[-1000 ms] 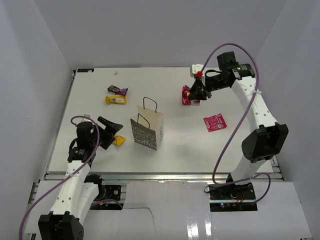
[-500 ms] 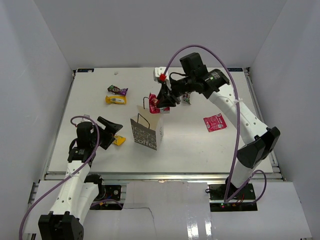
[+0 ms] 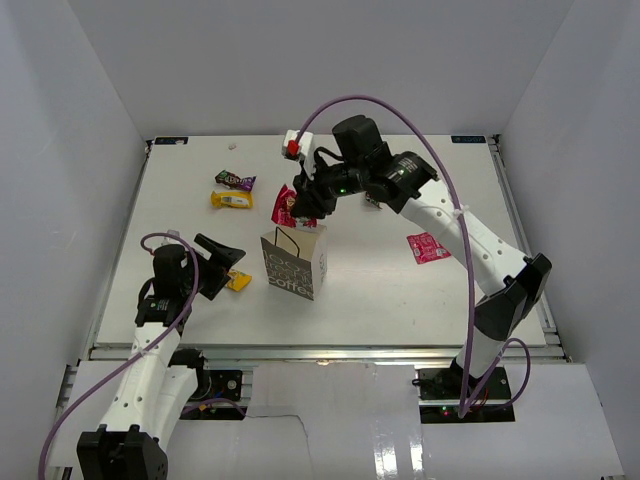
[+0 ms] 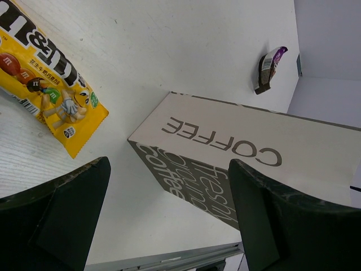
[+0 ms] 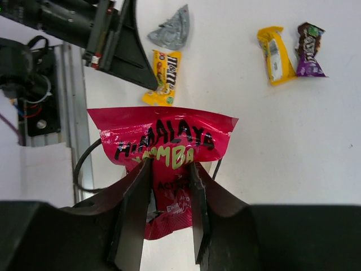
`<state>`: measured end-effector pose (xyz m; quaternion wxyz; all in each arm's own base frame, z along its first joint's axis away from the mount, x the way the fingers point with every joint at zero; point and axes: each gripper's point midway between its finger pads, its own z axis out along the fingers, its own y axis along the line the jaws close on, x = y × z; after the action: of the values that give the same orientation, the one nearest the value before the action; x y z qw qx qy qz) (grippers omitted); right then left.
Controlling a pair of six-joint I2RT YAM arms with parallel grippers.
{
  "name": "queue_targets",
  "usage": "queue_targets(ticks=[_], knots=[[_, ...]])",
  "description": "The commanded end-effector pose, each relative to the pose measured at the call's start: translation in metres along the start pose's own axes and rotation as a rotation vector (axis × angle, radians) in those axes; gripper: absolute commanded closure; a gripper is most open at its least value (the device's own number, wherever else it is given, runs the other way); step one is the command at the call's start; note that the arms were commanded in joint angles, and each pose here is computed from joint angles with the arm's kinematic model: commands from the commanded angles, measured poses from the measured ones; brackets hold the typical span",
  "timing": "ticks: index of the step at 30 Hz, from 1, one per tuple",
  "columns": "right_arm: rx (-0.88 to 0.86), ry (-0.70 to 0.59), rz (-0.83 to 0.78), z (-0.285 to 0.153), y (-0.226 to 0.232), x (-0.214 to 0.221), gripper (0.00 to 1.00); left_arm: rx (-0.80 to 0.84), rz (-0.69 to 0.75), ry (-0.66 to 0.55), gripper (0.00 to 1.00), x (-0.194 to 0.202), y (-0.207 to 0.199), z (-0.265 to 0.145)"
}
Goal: Place the snacks into the paper bag
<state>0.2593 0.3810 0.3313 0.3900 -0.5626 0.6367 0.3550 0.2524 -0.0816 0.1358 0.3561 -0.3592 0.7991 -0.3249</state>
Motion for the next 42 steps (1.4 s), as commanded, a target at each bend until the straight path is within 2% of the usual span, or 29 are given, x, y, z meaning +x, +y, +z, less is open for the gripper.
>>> queue_targets(ticks=[1, 9, 25, 32, 38, 42], knots=[[0.21, -0.019, 0.053, 0.002, -0.023, -0.008, 0.92, 0.001, -0.002, 0.006, 0.05, 0.002, 0.002, 0.0], [0.269, 0.013, 0.054, 0.012, -0.028, 0.008, 0.91, 0.008, -0.005, 0.005, 0.05, 0.003, 0.001, -0.001], [0.171, 0.049, 0.037, 0.018, -0.005, 0.021, 0.5, 0.006, -0.007, 0.005, 0.04, 0.002, 0.001, 0.0], [0.104, 0.052, -0.004, 0.014, 0.008, 0.019, 0.4, -0.001, -0.009, 0.008, 0.04, 0.001, 0.0, 0.001], [-0.061, 0.013, -0.172, 0.0, 0.031, 0.003, 0.34, -0.01, -0.009, 0.006, 0.04, 0.0, 0.002, 0.003], [0.074, 0.0, -0.265, -0.021, -0.013, -0.009, 0.3, -0.061, -0.008, -0.029, 0.05, -0.008, 0.009, 0.008]])
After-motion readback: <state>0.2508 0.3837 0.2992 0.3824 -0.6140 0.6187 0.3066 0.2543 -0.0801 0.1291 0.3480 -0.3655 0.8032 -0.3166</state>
